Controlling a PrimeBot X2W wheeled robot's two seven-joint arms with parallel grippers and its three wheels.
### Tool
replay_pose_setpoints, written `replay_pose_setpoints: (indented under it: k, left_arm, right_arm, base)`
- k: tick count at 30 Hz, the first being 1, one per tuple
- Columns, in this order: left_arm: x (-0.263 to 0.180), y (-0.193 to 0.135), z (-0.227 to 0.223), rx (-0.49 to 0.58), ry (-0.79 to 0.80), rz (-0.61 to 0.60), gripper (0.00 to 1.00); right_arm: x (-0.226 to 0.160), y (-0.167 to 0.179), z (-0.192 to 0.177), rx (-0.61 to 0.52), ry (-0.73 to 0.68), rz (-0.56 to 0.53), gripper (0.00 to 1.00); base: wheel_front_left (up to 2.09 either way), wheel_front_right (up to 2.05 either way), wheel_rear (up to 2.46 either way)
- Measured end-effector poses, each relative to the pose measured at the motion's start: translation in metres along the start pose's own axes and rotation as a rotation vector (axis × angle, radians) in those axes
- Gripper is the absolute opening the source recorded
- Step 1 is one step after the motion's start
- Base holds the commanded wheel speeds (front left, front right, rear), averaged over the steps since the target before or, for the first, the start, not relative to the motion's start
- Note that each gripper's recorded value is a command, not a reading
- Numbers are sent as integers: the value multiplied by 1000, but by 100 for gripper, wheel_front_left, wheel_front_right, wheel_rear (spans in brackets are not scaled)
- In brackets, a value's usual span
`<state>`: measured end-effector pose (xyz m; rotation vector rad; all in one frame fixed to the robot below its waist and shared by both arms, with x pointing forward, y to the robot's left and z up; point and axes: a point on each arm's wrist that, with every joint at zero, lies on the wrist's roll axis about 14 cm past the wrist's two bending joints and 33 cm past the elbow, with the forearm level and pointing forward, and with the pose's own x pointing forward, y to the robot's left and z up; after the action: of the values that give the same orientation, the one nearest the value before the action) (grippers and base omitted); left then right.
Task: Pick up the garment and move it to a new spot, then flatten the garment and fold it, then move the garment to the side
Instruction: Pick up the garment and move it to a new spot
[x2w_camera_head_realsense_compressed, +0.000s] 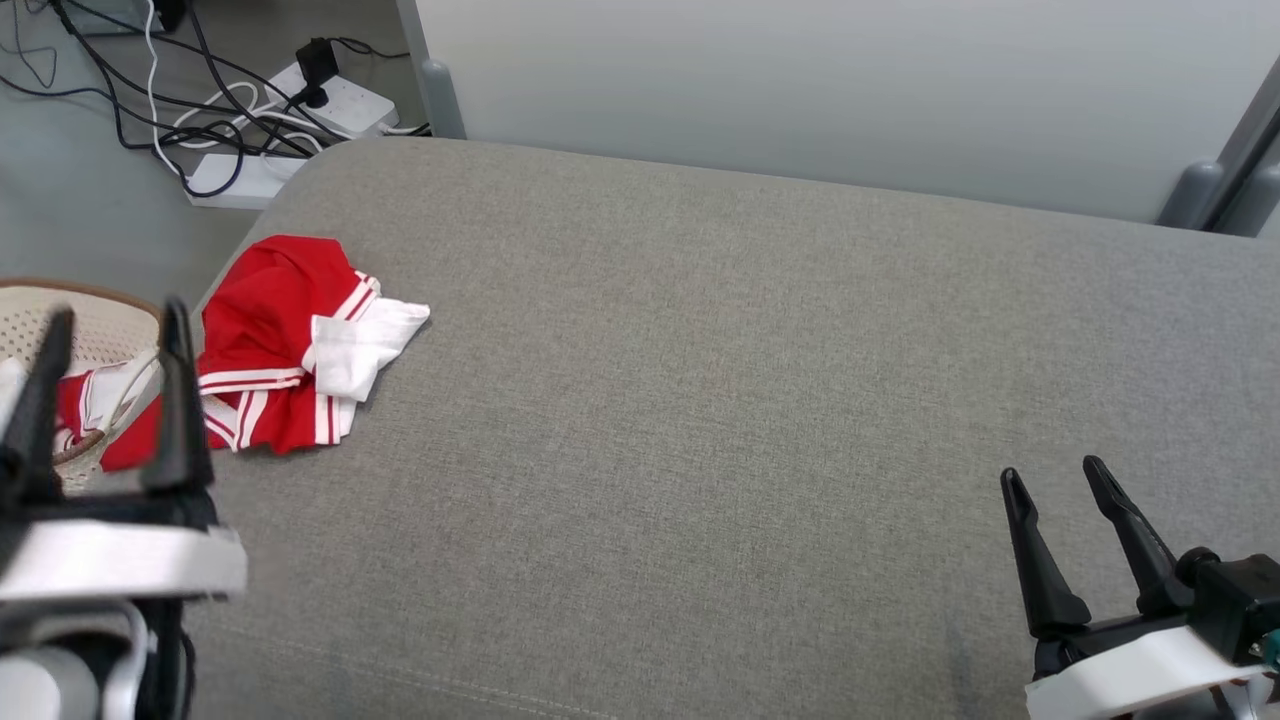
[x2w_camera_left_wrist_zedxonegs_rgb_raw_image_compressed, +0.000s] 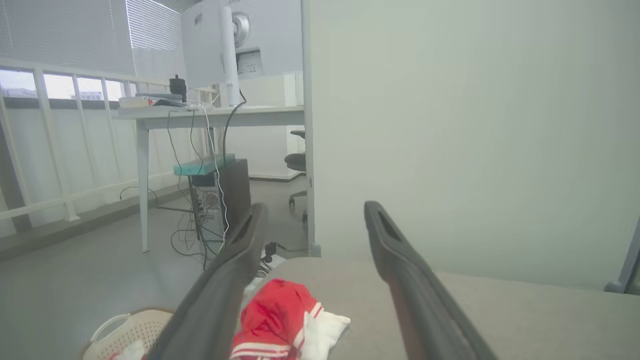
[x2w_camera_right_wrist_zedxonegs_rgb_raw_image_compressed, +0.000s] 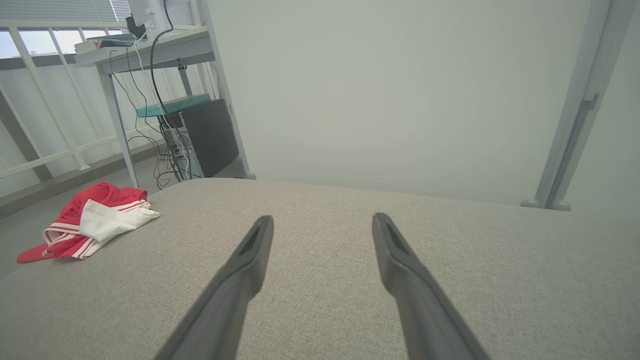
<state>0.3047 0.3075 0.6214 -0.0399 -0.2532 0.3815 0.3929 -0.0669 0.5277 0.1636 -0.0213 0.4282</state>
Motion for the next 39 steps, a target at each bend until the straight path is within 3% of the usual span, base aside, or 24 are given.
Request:
replay_pose_setpoints:
  k: [5,10,17,25,32,39]
  left_arm:
    - [54,-14,66,71,-149,-89,100]
    - [114,-24,63,70,-60,-137,100]
    - [166,-26,-46,6,347,-134,100]
    - [149,-12,-179,-48,764,-48,100]
    - [120,-12,-245,-81,973,-16,100]
    - [109,-5,-278,-88,1088,43,100]
  right_arm:
    - [10,-4,1,-5,1,7,100]
    - [18,-18,-3,-14,6,-9,100]
    - [25,-38,-16,-7,31,-49,100]
    - [29,-63,-31,-21,65,-90,100]
    - [34,-72,-43,-31,93,-89,100]
    - [42,-77,-47,-43,99,-78,100]
  base:
    - [0,0,0]
    - [0,0,0]
    - [0,0,0]
    - [0,0,0]
    - [0,0,0]
    - [0,0,0]
